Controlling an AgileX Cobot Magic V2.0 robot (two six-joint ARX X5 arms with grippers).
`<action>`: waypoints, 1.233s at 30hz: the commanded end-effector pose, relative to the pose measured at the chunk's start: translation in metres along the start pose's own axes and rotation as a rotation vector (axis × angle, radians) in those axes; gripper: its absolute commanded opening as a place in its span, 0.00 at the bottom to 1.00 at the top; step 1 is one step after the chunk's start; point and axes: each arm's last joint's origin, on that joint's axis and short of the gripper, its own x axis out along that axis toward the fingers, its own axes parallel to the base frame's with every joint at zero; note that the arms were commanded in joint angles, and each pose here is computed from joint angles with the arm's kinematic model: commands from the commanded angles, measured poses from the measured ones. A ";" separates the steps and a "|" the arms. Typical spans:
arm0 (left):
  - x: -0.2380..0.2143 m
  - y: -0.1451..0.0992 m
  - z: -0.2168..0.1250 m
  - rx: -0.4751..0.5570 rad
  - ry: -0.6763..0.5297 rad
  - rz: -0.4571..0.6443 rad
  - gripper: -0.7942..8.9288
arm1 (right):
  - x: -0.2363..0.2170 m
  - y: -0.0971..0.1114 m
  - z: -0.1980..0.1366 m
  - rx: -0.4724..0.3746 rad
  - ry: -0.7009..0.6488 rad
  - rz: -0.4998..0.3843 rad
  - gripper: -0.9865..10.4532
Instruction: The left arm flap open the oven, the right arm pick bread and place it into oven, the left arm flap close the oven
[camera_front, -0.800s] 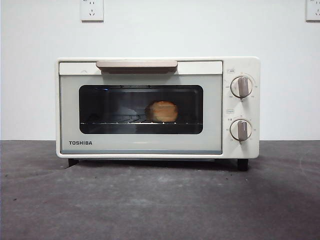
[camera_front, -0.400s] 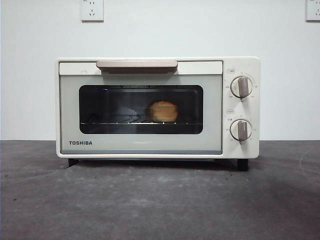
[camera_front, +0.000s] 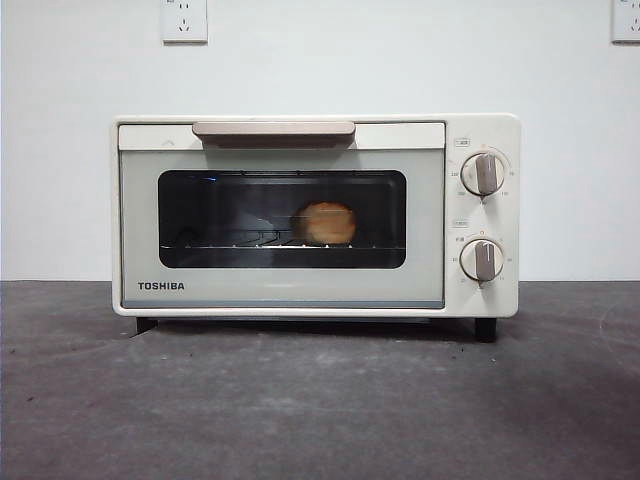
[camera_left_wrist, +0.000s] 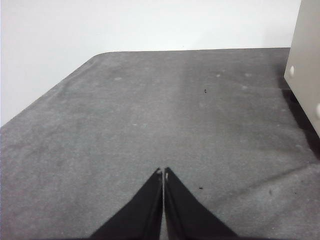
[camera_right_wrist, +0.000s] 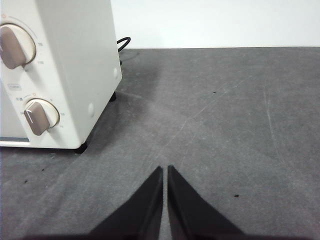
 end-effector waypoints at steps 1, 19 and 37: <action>0.002 0.000 -0.006 -0.008 0.021 0.001 0.09 | 0.000 0.000 -0.002 0.007 0.003 0.001 0.09; 0.002 0.000 -0.006 -0.007 0.022 0.001 0.09 | 0.000 0.000 0.000 0.006 -0.010 0.001 0.09; 0.002 0.000 -0.006 -0.008 0.021 0.001 0.09 | 0.000 0.000 0.000 0.006 -0.010 0.001 0.09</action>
